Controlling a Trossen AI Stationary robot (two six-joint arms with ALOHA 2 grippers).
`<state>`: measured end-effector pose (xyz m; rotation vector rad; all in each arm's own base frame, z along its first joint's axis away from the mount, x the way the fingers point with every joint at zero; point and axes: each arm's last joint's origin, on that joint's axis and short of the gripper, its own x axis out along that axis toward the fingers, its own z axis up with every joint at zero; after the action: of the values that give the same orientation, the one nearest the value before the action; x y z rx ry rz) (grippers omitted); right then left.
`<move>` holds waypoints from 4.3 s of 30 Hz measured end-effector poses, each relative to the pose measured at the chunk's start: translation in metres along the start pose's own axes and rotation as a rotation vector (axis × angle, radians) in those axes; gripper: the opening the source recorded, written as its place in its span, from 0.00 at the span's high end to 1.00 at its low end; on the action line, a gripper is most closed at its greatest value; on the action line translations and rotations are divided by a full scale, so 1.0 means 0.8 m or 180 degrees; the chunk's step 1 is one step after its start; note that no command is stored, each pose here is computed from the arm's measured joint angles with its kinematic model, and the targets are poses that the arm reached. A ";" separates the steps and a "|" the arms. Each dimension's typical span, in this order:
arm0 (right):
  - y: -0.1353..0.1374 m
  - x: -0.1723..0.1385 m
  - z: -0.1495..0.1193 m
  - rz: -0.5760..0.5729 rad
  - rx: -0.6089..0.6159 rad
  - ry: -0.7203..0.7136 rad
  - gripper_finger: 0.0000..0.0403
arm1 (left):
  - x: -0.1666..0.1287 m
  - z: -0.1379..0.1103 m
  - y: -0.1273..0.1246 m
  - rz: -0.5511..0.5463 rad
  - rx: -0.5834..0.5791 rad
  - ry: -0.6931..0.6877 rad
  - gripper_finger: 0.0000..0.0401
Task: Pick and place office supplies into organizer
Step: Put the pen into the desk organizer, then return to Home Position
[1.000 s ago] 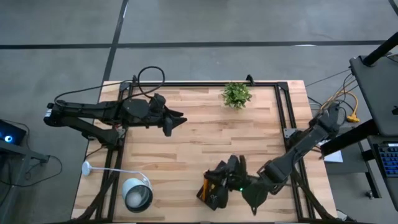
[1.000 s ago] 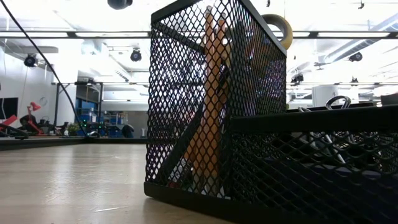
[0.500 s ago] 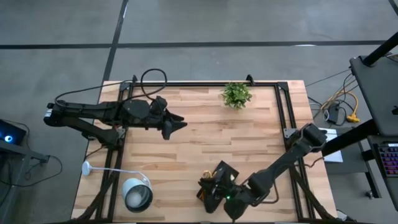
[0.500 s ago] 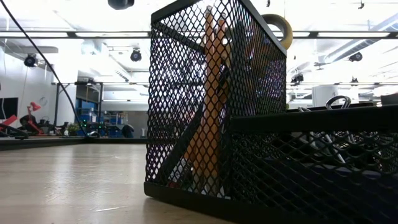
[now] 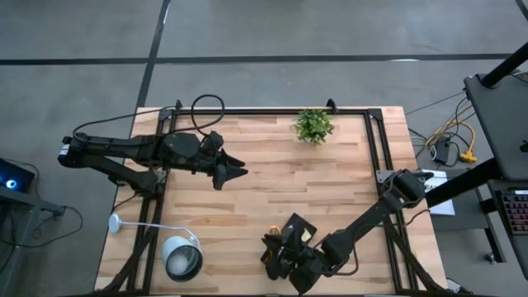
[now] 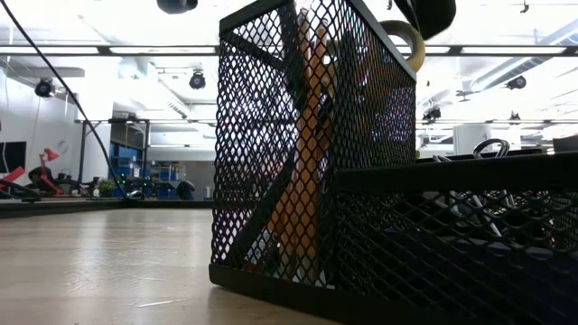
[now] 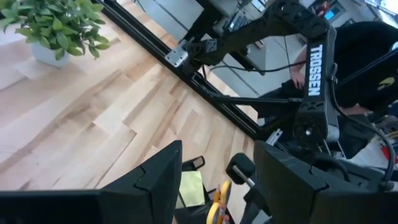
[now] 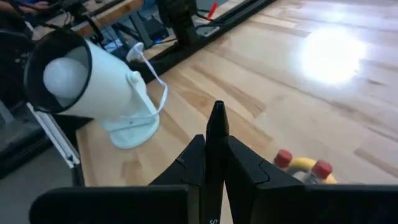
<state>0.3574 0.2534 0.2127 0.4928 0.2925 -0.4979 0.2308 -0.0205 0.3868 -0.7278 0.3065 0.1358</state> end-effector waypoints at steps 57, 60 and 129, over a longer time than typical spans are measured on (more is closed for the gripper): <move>0.001 -0.081 0.138 -0.0014 -0.1136 0.0059 0.98 | -0.021 -0.004 0.000 -0.0237 0.1387 0.0020 0.98; -0.005 -0.088 0.140 -0.0143 -0.0728 -0.0022 0.98 | -0.024 -0.008 -0.001 -0.0246 0.1321 0.0089 0.98; -0.323 -0.077 0.125 0.1166 -0.1061 -0.0474 0.98 | -0.034 -0.186 0.186 -0.0873 0.1783 -0.1775 0.98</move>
<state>0.1864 0.0277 0.2230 0.1753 0.1327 -0.1220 0.1376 -0.0106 0.1964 -0.1510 -0.2856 -0.0139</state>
